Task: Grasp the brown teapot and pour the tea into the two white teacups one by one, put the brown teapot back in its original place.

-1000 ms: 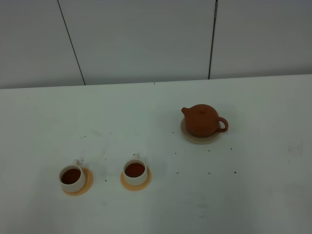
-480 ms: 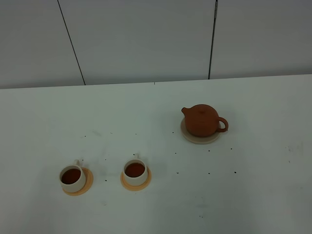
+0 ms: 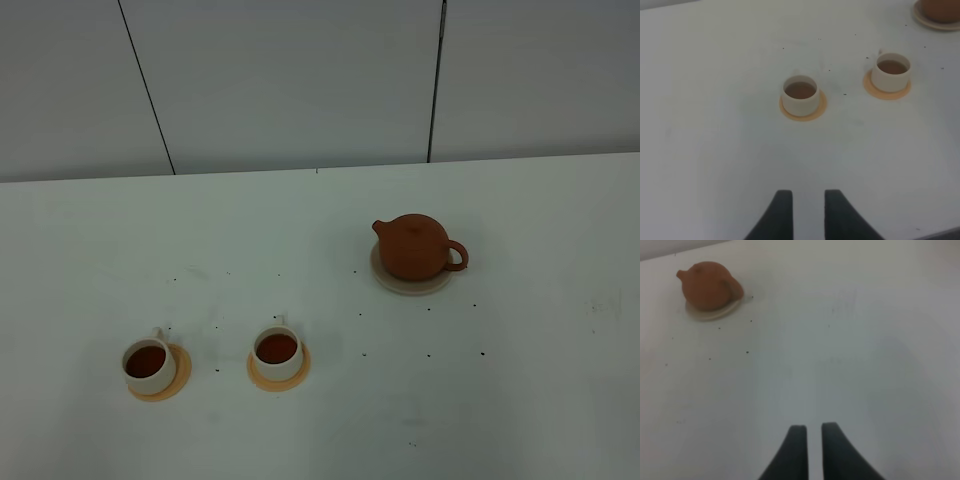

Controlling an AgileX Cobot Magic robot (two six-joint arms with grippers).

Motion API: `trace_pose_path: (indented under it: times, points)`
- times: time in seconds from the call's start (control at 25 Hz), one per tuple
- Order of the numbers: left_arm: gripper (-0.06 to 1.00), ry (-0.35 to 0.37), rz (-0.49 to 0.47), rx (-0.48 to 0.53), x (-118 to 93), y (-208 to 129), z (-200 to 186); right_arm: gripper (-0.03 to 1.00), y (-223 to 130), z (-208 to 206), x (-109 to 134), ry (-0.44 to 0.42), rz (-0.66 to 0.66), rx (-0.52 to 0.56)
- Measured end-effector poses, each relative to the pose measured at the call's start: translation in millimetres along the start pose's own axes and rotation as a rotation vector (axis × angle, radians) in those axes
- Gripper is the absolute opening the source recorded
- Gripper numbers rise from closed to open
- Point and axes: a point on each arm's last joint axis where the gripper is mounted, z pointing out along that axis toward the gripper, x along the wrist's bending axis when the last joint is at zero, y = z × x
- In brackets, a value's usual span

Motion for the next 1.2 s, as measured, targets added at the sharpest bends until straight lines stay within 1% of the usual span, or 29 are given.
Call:
trace_pose_path:
  times: [1.2]
  points:
    - [0.23,0.000,0.000,0.000,0.0,0.0,0.0,0.11,-0.2,0.2,-0.1,0.000,0.000,0.001]
